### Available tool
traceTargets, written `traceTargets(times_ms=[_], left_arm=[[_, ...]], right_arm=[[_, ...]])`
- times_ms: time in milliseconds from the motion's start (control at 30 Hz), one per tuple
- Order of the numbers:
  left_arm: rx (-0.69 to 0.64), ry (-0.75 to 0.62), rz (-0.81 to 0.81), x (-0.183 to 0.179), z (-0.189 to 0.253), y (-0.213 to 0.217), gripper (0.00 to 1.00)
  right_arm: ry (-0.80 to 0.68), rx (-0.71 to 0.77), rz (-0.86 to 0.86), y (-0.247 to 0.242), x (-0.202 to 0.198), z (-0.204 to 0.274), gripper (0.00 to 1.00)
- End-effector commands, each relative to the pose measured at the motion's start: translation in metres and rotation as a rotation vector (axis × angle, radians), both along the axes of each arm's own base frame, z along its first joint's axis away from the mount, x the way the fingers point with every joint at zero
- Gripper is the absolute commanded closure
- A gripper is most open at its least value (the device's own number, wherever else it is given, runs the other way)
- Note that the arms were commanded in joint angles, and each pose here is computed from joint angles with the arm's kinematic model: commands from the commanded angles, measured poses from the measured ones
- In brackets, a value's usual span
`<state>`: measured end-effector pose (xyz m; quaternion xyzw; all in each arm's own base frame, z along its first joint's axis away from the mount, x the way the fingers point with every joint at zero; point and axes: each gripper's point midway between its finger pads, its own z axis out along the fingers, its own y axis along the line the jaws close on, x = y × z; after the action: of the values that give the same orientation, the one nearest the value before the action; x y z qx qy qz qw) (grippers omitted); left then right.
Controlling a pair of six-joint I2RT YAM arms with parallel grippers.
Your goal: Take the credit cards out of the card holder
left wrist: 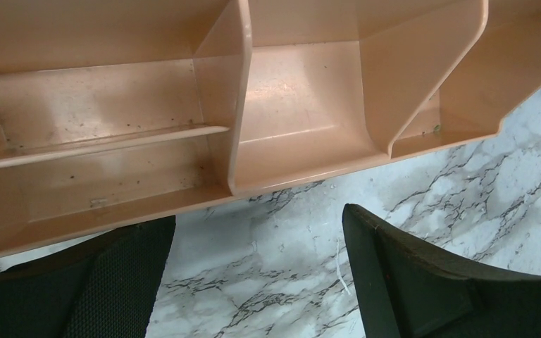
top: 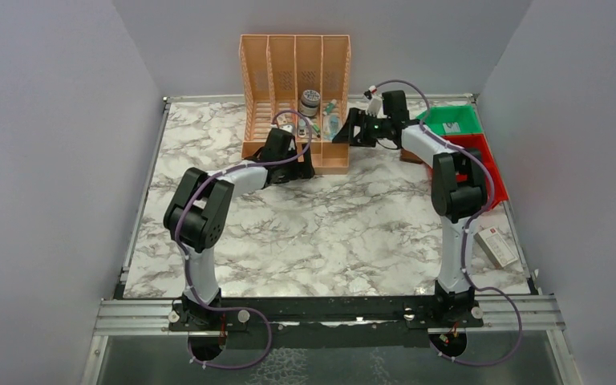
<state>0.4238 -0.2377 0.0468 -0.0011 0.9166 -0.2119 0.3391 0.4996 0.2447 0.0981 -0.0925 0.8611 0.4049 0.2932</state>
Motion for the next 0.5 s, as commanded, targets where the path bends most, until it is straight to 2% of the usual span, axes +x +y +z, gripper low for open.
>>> traceTargets(times_ms=[0,233,367,467], left_arm=[[-0.049,-0.029,-0.003,0.018,0.01,-0.011,0.09],[-0.075,-0.018,0.008,0.032,0.009,-0.019,0.09],[-0.097,-0.015,0.003,0.033,0.01,-0.024,0.09],[-0.116,-0.013,-0.001,0.032,0.01,-0.026,0.09]], right_arm=[[-0.068,-0.053,-0.098,-0.007,0.025,0.015,0.17],[-0.194,-0.252,-0.344,-0.07,0.05,0.045,0.1],[-0.214,-0.301,-0.455,-0.112,0.054,0.051,0.1],[-0.184,-0.373,-0.532,-0.139,0.054,0.038,0.1]])
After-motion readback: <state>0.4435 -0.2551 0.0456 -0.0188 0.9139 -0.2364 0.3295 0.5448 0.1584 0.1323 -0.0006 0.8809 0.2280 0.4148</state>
